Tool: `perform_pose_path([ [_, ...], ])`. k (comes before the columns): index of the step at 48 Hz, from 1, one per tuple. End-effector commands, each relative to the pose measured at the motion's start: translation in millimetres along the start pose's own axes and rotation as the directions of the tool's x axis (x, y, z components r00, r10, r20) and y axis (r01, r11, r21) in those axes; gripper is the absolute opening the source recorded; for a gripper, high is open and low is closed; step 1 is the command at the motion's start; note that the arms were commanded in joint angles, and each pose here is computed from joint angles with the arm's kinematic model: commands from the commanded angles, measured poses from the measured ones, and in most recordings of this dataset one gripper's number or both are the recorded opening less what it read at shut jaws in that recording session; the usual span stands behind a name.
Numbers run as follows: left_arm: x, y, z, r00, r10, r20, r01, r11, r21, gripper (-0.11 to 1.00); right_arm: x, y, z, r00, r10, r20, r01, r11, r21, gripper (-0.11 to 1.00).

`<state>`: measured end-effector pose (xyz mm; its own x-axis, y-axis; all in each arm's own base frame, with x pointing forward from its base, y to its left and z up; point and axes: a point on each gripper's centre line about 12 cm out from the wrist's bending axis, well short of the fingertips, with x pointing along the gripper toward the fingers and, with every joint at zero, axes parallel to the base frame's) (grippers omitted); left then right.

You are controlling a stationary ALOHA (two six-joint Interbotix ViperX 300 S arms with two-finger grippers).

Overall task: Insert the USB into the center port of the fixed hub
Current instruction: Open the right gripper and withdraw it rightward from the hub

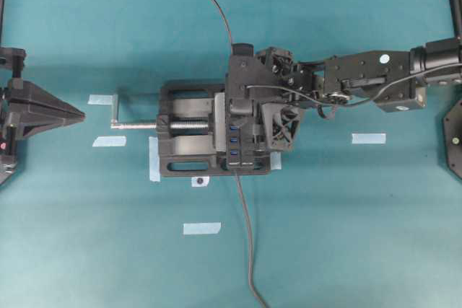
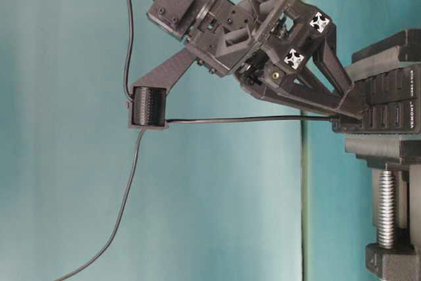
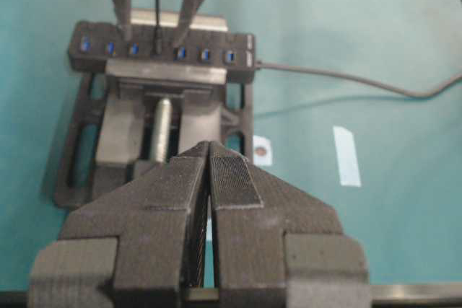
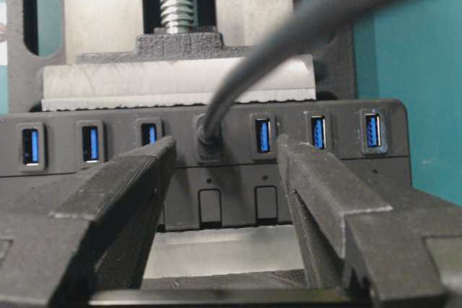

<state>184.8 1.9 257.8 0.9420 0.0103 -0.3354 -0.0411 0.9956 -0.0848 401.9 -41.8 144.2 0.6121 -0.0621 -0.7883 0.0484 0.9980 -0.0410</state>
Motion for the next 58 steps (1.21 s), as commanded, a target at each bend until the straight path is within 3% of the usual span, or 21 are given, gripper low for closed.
perform_pose_path([
  [1,-0.1,-0.2,5.6,1.0,0.0,0.014,0.0,1.0,0.001,0.0,-15.8,2.5,19.8,0.998,0.002,0.069,-0.002,1.0,0.0,0.71],
  [20,0.0,-0.3,6.9,1.0,0.0,0.017,0.0,1.0,-0.001,0.0,-40.7,2.1,25.9,0.994,-0.001,0.113,-0.004,0.999,0.035,0.71],
  [58,-0.4,-0.4,7.7,1.0,0.0,0.02,0.0,1.0,-0.001,0.0,-96.4,8.4,6.2,0.986,0.007,0.164,-0.012,1.0,0.025,0.71],
])
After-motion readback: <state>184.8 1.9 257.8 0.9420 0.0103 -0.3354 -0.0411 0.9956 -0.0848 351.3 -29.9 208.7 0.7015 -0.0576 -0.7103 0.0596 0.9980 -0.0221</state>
